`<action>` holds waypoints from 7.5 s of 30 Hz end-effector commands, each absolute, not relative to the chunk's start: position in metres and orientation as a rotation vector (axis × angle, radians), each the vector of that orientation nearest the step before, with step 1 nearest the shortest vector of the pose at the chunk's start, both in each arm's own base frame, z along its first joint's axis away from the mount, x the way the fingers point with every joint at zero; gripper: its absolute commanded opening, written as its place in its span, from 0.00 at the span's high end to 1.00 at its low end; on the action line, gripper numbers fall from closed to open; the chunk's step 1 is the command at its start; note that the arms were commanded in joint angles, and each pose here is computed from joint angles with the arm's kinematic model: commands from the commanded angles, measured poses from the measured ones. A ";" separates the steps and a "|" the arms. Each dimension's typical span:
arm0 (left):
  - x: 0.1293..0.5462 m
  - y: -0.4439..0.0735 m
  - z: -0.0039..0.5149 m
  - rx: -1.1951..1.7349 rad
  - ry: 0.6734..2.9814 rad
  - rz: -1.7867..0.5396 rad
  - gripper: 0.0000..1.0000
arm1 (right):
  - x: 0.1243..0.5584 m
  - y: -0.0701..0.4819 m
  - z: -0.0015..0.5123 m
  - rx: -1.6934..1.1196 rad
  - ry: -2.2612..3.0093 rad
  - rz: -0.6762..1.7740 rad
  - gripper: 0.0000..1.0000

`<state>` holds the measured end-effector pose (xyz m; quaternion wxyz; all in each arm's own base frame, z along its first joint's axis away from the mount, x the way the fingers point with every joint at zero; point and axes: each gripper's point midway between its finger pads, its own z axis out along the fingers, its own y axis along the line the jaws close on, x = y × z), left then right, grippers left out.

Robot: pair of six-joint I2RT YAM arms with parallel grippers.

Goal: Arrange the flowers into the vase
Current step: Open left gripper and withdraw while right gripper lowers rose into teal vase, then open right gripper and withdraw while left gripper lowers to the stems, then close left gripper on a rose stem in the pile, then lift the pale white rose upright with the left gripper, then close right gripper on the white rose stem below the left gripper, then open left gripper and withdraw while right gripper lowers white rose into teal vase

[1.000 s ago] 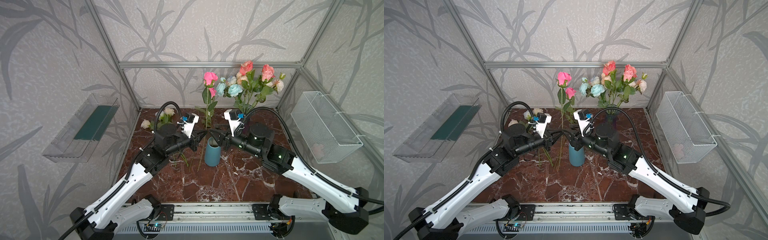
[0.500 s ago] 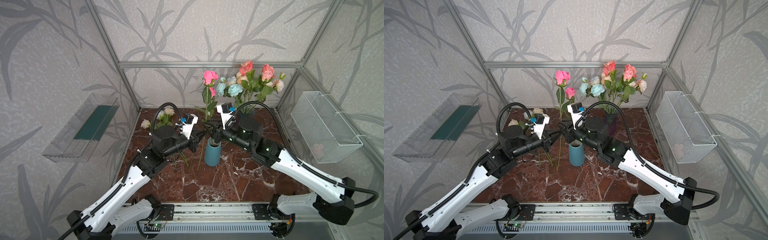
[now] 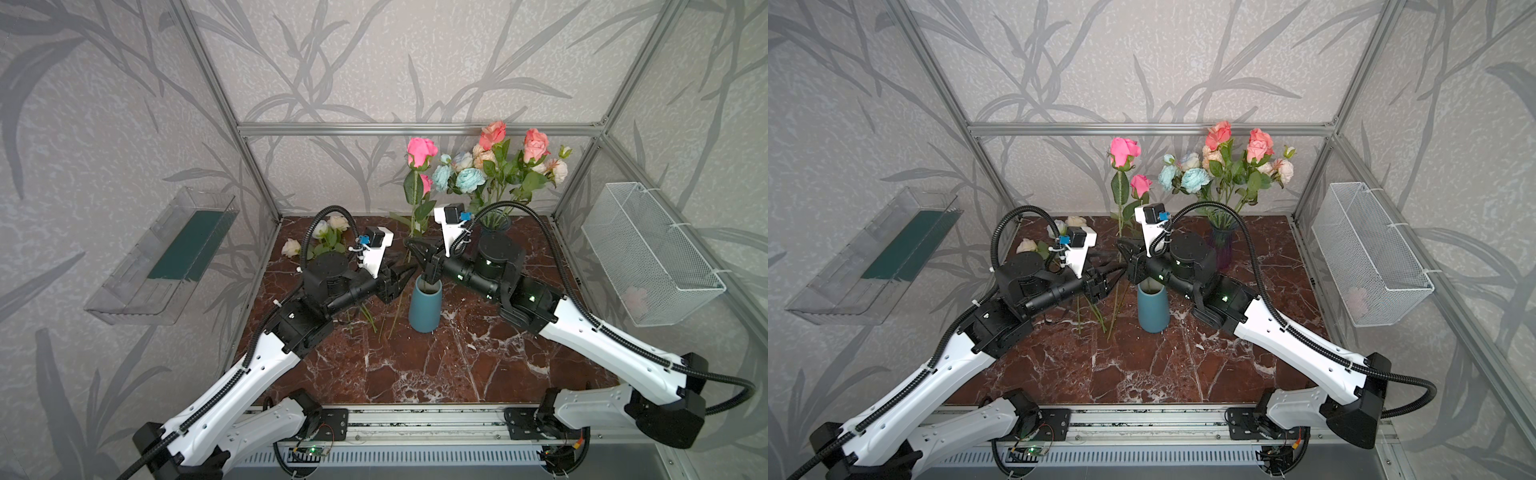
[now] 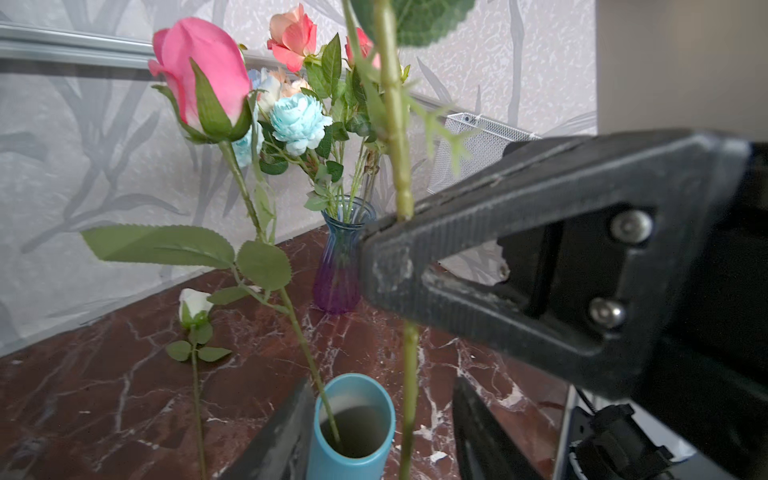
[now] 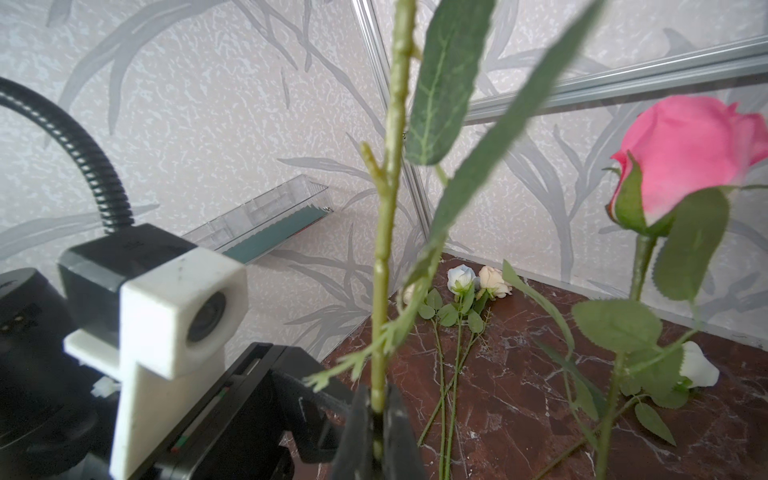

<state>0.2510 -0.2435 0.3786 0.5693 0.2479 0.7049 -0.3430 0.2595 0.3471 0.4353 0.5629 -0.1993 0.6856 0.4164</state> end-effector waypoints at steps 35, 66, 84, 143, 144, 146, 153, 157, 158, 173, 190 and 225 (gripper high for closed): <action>0.280 -0.113 0.402 -0.095 1.457 -0.433 0.33 | 0.321 0.270 0.406 -0.337 1.637 0.691 0.97; 0.376 -0.088 0.285 -0.344 1.975 -0.236 0.30 | 0.248 0.179 0.330 -0.194 1.751 0.631 0.58; 0.444 -0.022 0.088 -0.655 2.678 -0.116 0.59 | 0.229 0.161 0.261 -0.148 1.861 0.644 0.58; 0.451 -0.082 0.212 -0.406 2.295 -0.634 1.00 | 0.223 0.156 0.258 -0.110 1.841 0.704 0.60; 0.448 -0.085 0.226 -0.376 2.243 -0.662 1.00 | 0.223 0.157 0.261 -0.122 1.836 0.707 0.60; 0.439 -0.091 0.253 -0.313 2.140 -0.712 1.00 | 0.222 0.161 0.269 -0.150 1.824 0.716 0.60; 0.390 -0.117 0.344 -0.059 1.785 -0.814 1.00 | 0.219 0.172 0.301 -0.212 1.775 0.773 0.60; 0.350 -0.147 0.378 0.151 1.676 -0.837 1.00 | 0.218 0.184 0.320 -0.252 1.746 0.829 0.60; 0.341 -0.154 0.384 0.194 1.657 -0.835 1.00 | 0.218 0.187 0.324 -0.263 1.741 0.842 0.61; 0.256 -0.201 0.433 0.495 1.471 -0.963 1.00 | 0.207 0.267 0.436 -0.514 1.506 1.057 0.60; 0.235 -0.246 0.408 0.651 1.545 -0.993 1.00 | 0.253 0.346 0.444 -0.540 1.538 1.217 0.56; 0.291 -0.043 0.387 -0.407 1.448 -0.142 0.22 | 0.235 0.282 0.472 -0.514 1.466 0.948 0.95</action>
